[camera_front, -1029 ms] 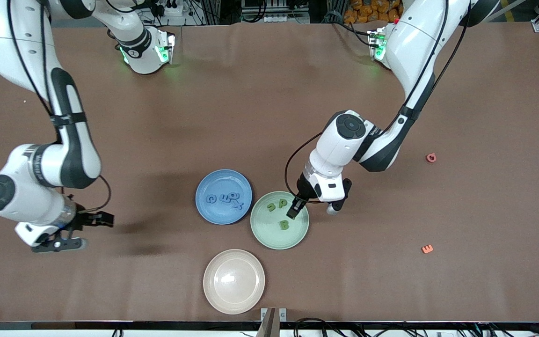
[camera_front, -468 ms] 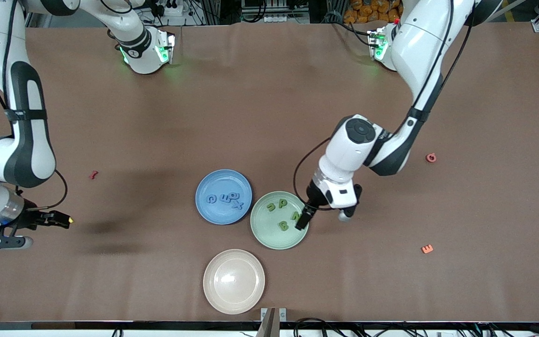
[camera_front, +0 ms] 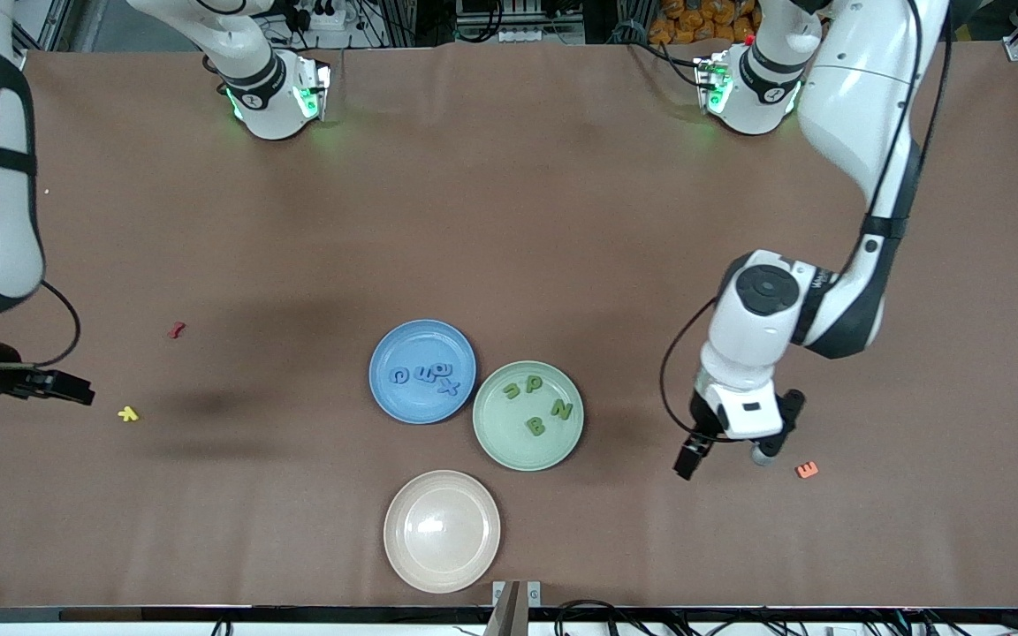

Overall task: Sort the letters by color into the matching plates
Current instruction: 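Open the left gripper and lift it away from the green plate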

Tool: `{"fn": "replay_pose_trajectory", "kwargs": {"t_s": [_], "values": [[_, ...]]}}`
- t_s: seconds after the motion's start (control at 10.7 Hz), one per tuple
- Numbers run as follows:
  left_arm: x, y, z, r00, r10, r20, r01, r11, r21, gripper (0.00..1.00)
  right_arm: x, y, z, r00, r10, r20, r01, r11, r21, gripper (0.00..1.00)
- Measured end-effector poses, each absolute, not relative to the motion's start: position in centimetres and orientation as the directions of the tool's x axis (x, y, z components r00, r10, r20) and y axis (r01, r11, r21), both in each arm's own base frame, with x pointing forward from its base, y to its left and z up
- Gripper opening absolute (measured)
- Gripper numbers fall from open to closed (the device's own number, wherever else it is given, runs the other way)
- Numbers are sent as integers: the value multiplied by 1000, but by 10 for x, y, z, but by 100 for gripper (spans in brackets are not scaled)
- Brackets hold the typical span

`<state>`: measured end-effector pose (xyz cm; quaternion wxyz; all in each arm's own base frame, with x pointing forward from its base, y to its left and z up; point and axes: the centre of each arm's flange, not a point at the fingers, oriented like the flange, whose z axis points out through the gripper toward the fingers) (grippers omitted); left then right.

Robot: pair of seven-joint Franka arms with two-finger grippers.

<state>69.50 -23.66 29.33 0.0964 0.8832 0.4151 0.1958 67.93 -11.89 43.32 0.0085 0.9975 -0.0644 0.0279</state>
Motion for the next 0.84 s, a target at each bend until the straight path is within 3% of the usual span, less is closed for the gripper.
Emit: {"fn": "replay_pose_trajectory", "kwargs": {"t_s": [0.19,0.37,0.84], "values": [[686,-201,260,702,656,279,637,-753,168,100,661,-114,478,984,-172,48,-172,-985,-8,100],[651,-196,222,802,551,230,556,-830,48,100,639,-109,528,977,-208,49,-207,-978,-30,100],[558,-170,222,839,521,159,534,-844,-52,100,580,-82,621,970,-242,27,-240,-968,-71,100]]}}
